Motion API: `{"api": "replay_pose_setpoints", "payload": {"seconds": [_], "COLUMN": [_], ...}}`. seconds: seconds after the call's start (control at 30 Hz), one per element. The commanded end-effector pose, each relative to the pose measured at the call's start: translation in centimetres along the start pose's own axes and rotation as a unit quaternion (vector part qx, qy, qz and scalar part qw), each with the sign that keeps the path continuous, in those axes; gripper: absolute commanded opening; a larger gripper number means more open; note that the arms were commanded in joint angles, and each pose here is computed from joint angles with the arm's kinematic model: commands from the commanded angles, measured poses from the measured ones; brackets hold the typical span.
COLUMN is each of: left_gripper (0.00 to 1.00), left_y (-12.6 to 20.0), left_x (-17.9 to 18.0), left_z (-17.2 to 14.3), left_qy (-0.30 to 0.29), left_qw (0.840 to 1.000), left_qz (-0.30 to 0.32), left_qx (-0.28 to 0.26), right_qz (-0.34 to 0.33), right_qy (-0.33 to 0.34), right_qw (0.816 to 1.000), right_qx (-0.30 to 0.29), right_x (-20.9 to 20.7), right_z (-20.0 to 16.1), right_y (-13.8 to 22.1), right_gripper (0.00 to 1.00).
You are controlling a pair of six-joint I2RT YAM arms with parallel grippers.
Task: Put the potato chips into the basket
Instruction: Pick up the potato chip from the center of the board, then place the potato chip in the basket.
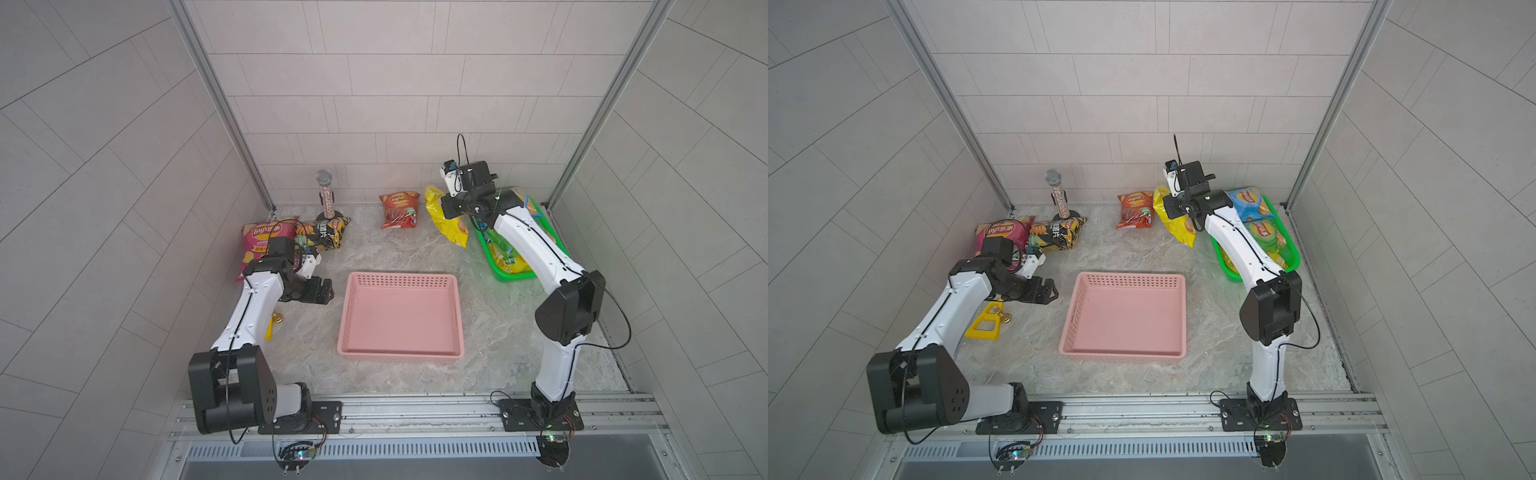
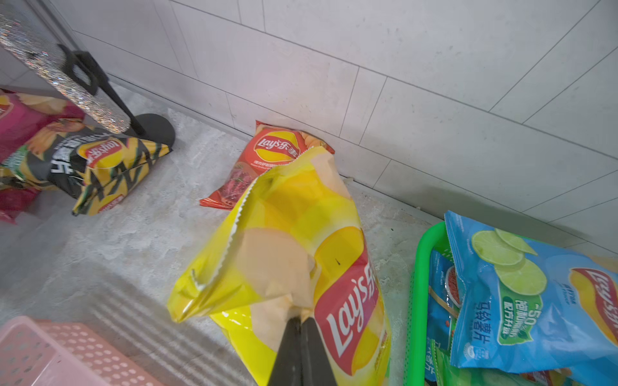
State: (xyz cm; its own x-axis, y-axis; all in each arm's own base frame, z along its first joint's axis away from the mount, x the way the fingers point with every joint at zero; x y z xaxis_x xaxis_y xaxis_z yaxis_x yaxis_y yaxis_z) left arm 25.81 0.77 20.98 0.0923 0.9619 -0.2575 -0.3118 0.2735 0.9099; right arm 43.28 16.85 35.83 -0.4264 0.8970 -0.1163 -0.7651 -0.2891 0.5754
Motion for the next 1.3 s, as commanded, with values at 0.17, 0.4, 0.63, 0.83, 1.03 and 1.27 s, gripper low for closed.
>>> {"api": "replay_pose_setpoints", "payload": {"seconds": [0.17, 0.4, 0.63, 0.83, 1.03, 1.27], "left_gripper": [0.97, 0.97, 0.96, 0.95, 0.95, 0.95], "left_y": [0.5, 0.6, 0.4, 0.6, 0.9, 2.7], "left_x": [0.2, 0.6, 0.8, 0.6, 1.0, 2.9], "left_z": [-0.2, 0.1, 0.1, 0.1, 0.3, 1.0], "left_qy": [0.002, 0.01, 0.015, 0.01, 0.016, 0.057], "left_qw": [1.0, 0.999, 0.998, 0.999, 0.997, 0.987], "left_qz": [0.023, 0.049, 0.056, 0.044, 0.072, 0.149], "left_qx": [-0.006, -0.009, -0.003, -0.004, -0.008, -0.034], "right_qz": [0.027, 0.118, 0.183, 0.215, 0.2, 0.175], "right_qy": [0.037, 0.037, 0.047, 0.054, 0.085, 0.101], "right_qw": [0.997, 0.987, 0.973, 0.966, 0.966, 0.967], "right_qx": [-0.069, -0.105, -0.133, -0.132, -0.139, -0.152], "right_x": [7.2, 14.9, 21.5, 25.4, 28.9, 30.9], "right_z": [0.2, -2.3, -4.4, -5.4, -6.2, -7.7], "right_y": [8.1, 12.4, 13.2, 10.8, 8.8, 6.3], "right_gripper": [0.0, 0.0, 0.0, 0.0, 0.0, 0.0]}}
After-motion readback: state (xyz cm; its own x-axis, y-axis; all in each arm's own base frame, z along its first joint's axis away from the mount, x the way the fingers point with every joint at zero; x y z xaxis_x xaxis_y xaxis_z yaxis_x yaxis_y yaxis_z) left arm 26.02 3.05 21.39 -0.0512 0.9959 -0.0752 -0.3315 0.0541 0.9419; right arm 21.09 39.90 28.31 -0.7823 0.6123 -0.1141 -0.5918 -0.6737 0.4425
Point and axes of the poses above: each gripper's point midway between its finger pads, its own y axis back along the fingers, its own x axis along the line the jaws close on, z = x × y, the point moved 9 cm from there along y, back along the fingers, and after that the axes turned 6 degrees about y, right-handed, at the moved point
